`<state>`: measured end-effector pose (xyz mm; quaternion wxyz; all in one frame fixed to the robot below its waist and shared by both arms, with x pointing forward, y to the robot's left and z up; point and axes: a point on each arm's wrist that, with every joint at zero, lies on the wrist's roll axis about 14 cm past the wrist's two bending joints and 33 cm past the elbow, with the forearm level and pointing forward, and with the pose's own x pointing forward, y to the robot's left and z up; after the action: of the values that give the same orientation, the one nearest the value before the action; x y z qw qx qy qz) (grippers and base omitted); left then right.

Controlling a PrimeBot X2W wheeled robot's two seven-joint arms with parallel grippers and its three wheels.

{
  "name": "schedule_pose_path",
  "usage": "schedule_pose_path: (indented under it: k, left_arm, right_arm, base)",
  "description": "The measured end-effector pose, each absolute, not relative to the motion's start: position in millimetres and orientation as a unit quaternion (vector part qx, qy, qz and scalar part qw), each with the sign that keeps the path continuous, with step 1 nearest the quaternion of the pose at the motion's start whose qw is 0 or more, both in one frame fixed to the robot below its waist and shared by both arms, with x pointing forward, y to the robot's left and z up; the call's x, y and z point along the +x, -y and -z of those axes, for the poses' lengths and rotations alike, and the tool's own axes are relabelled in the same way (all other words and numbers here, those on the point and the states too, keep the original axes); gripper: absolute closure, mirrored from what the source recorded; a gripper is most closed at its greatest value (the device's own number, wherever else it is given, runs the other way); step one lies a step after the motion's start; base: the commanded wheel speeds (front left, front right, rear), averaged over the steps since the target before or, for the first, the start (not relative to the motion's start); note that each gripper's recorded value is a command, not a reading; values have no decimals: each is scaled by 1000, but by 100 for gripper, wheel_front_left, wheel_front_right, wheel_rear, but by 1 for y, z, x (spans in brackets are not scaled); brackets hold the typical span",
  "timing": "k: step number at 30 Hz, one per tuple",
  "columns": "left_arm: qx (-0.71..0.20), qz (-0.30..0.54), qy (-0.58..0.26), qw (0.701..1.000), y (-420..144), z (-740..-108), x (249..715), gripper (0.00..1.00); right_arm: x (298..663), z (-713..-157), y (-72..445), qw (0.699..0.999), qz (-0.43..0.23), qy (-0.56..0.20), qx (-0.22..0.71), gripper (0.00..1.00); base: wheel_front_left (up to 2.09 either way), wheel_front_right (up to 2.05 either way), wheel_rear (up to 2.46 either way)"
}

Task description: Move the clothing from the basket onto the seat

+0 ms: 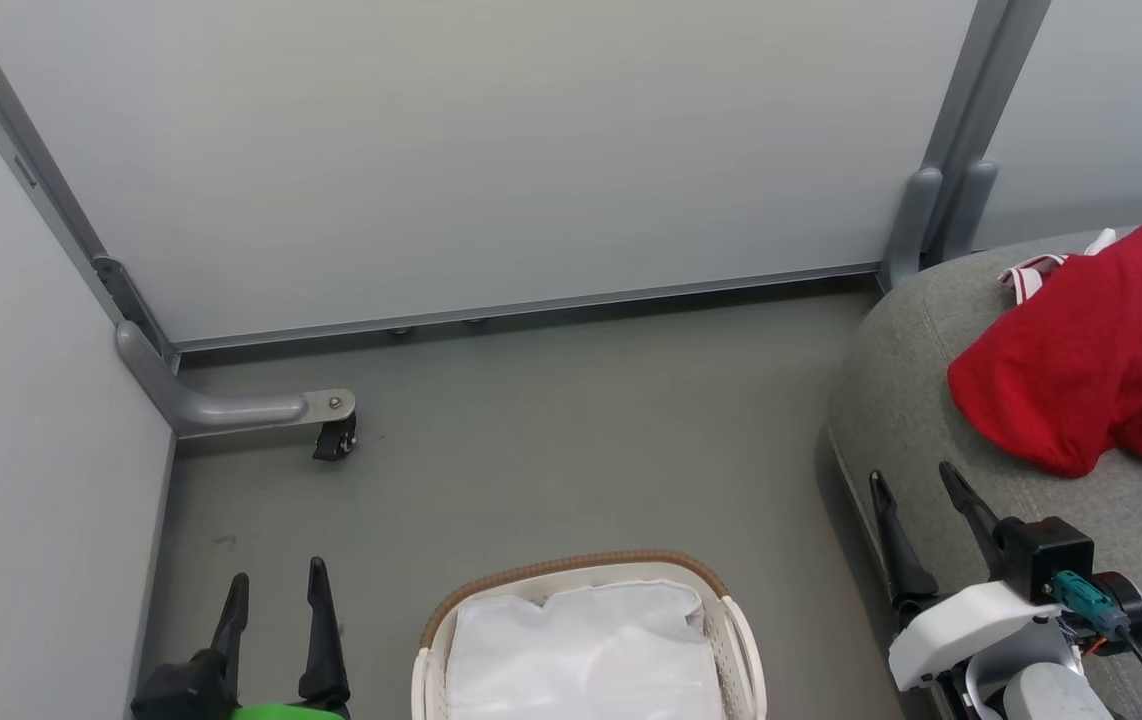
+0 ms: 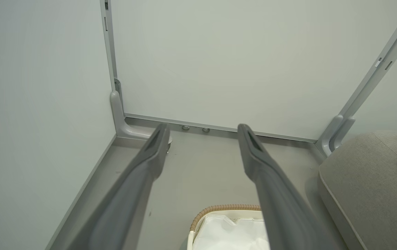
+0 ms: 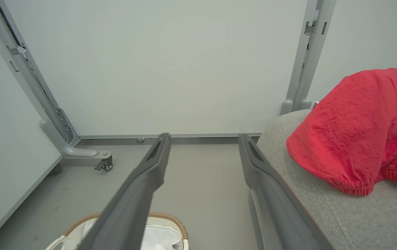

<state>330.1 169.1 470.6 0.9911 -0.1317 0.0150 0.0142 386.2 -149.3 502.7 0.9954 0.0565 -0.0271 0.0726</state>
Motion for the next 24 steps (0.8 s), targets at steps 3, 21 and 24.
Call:
schedule_pose_path:
  k: [3,21,24]
  left_arm:
    - [-131,-14,-18,991,-169,-469,330,0]
    - [-192,-39,-70,978,-176,-442,323,100]
    - [-219,-44,-73,972,-178,-441,324,100]
  right_arm:
    - [386,-503,149,995,-73,28,58,0]
    - [375,-472,154,989,-47,-30,135,100]
    - [376,-473,157,985,-39,-32,164,100]
  base:
    - [0,0,0]
    - [0,0,0]
    - [0,0,0]
